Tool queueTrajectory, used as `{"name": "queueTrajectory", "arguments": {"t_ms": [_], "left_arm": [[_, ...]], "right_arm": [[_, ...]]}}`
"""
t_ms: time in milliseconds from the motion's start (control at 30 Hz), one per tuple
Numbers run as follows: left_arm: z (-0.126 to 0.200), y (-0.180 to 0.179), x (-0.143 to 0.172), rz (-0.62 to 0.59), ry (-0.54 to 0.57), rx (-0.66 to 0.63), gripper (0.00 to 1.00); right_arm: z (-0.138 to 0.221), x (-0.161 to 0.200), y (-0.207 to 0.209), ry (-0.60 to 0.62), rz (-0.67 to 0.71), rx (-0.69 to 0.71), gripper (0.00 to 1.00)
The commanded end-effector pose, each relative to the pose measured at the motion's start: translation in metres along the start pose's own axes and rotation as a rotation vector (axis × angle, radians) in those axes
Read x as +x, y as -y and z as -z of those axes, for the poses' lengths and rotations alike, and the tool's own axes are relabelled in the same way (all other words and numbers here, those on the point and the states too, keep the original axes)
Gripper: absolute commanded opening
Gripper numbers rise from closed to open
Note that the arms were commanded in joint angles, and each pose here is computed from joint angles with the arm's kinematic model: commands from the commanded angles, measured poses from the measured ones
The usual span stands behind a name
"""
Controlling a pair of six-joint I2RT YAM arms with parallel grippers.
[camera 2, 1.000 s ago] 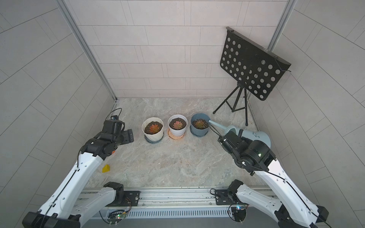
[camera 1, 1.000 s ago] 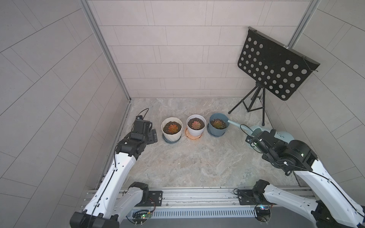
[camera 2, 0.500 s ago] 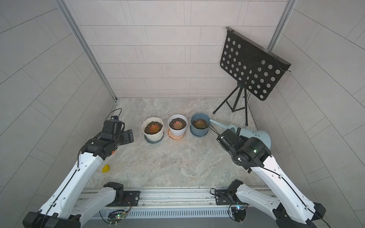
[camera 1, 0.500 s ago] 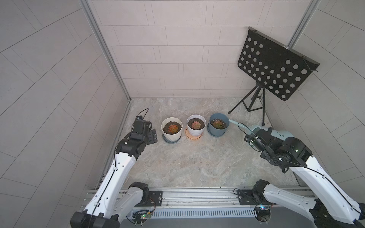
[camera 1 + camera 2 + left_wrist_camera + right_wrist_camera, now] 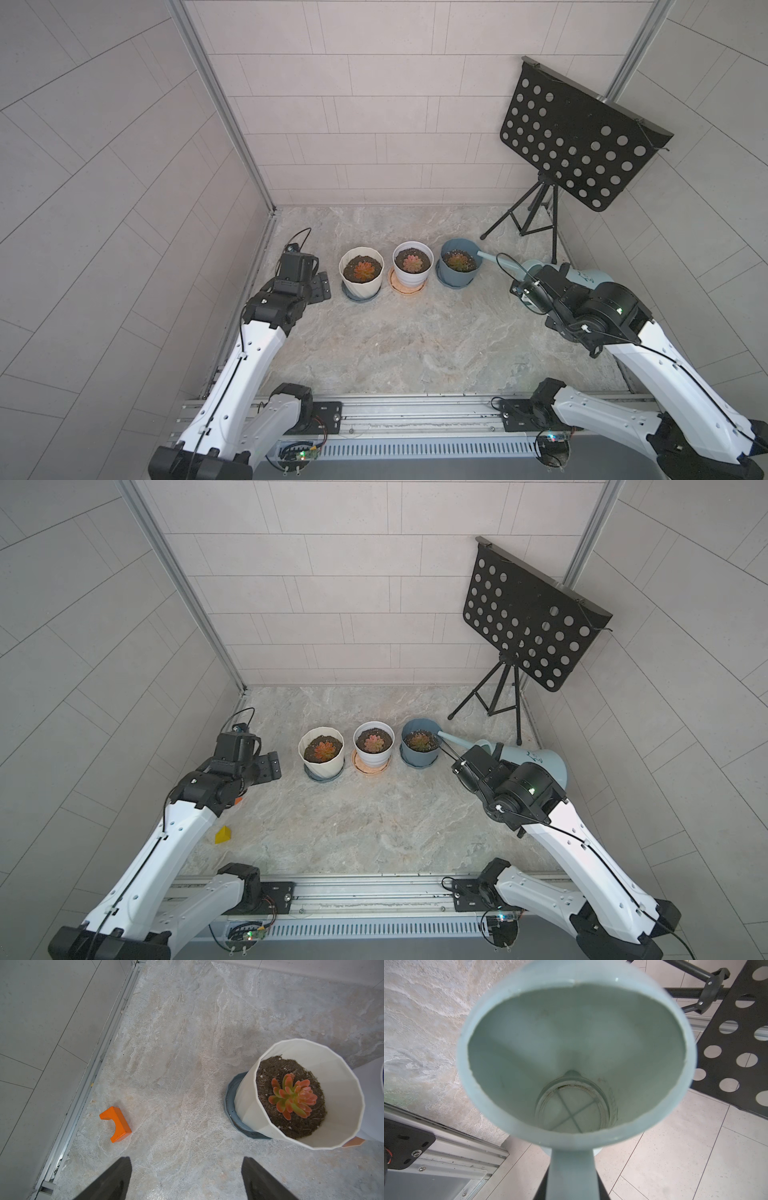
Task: Water the succulent around the soil edge
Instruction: Water the soil of the potted plant with water.
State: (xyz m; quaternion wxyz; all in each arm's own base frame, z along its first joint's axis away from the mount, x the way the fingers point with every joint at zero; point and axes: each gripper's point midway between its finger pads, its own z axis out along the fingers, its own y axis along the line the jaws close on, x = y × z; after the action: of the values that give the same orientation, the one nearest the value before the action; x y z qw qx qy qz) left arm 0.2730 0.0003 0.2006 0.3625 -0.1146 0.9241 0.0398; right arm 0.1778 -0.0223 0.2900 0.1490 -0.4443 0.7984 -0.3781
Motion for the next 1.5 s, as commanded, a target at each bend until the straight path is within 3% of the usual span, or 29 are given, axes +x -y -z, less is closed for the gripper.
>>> {"name": "queueTrajectory", "arguments": {"t_ms": [0, 1467], "left_arm": [[-0.002, -0.002, 0.001, -0.003, 0.0, -0.006, 0.9], [-0.003, -0.001, 0.001, 0.008, -0.022, 0.02, 0.9]], "right_arm": [[0.003, 0.0, 0.013, -0.012, -0.002, 0.045, 0.0], [0.01, -0.058, 0.044, 0.049, 0.009, 0.082, 0.0]]}}
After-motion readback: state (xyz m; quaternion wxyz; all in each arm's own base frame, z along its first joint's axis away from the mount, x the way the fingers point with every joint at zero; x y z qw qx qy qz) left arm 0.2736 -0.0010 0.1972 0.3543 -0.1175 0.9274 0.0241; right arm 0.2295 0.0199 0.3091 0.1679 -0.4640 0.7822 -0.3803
